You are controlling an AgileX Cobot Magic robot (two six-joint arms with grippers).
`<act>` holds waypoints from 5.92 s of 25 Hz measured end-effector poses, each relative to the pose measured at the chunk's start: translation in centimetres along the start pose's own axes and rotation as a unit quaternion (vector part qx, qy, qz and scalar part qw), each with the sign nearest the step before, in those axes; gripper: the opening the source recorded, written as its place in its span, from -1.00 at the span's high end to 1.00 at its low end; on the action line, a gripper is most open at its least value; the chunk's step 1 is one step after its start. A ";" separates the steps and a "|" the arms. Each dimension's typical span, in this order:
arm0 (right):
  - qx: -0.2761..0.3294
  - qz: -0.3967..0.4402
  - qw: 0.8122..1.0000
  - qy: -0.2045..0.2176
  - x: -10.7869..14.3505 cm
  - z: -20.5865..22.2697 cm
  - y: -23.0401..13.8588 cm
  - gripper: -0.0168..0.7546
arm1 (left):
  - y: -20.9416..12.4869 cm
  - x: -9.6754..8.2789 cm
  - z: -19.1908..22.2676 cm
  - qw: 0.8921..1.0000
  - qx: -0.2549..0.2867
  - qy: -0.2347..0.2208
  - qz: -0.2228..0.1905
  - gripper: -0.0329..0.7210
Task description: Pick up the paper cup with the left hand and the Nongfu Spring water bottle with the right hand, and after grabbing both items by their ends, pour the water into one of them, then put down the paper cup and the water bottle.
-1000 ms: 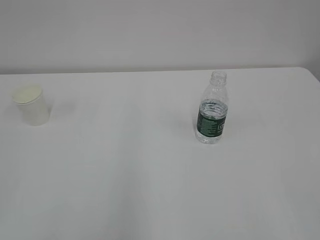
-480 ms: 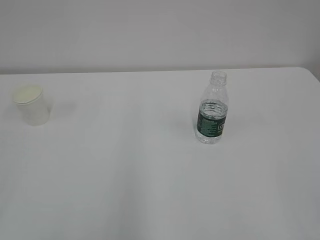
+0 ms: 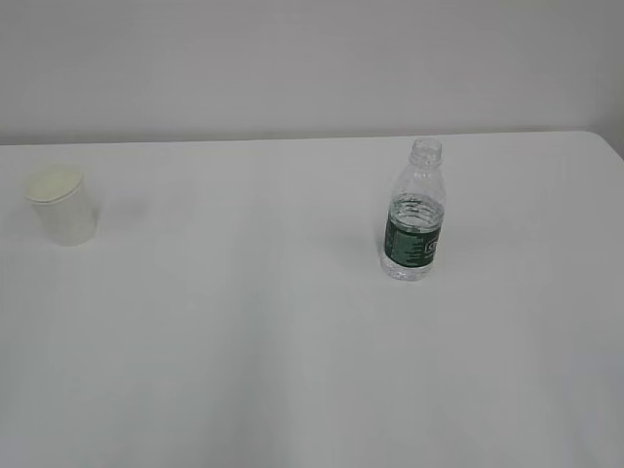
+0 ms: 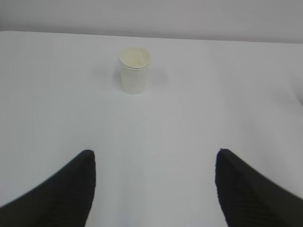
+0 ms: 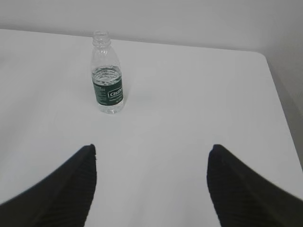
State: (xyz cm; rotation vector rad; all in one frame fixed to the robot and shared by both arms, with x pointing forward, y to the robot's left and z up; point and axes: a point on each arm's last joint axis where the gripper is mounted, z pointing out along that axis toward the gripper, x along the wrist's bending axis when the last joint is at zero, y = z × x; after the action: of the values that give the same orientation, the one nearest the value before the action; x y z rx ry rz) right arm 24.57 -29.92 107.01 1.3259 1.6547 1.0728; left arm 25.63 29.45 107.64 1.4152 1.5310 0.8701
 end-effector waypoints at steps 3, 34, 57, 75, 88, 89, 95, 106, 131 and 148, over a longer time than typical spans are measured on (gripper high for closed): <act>-0.008 -0.005 1.000 0.001 0.0 0.5 0.6 -0.48 | 0.5 0.0 0.4 1.000 -0.007 0.000 -0.001 -0.59; -0.035 -0.048 0.998 0.005 0.1 8.0 5.3 -0.48 | 4.0 0.3 5.3 0.999 -0.033 0.013 -0.002 -0.53; -0.050 -0.071 0.996 0.006 0.3 14.3 6.6 -0.48 | 5.8 0.9 11.0 0.999 -0.038 0.029 0.022 -0.51; -0.048 -0.075 0.996 0.009 0.5 18.9 6.0 -0.48 | 5.7 1.5 16.4 0.999 -0.026 0.037 0.024 -0.50; -0.057 -0.071 0.996 0.013 0.7 20.0 3.7 -0.48 | 2.2 2.2 18.2 0.998 -0.052 0.044 0.012 -0.48; -0.058 -0.067 0.996 0.015 0.7 20.1 3.5 -0.48 | 1.9 2.2 18.2 0.998 -0.051 0.045 0.011 -0.48; -0.052 -0.062 0.996 0.036 1.1 20.6 2.5 -0.48 | 1.9 2.2 18.3 0.997 -0.061 0.045 0.009 -0.48; -0.061 -0.036 0.995 0.065 1.8 21.1 -0.1 -0.48 | -1.1 1.1 18.3 0.998 -0.060 0.013 0.013 -0.48; -0.067 -0.028 0.991 0.112 2.9 22.1 -4.8 -0.48 | -7.9 0.9 20.7 0.999 -0.039 -0.003 0.018 -0.48; -0.035 -0.032 0.991 0.128 3.3 24.2 -8.5 -0.48 | -11.1 0.1 21.3 0.996 0.006 -0.068 0.062 -0.48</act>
State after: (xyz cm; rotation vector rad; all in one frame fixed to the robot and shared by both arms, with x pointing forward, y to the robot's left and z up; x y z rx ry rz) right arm 43.09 -23.88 90.04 1.1189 1.8134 1.2949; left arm 40.78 27.01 89.13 1.5598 1.3599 0.8220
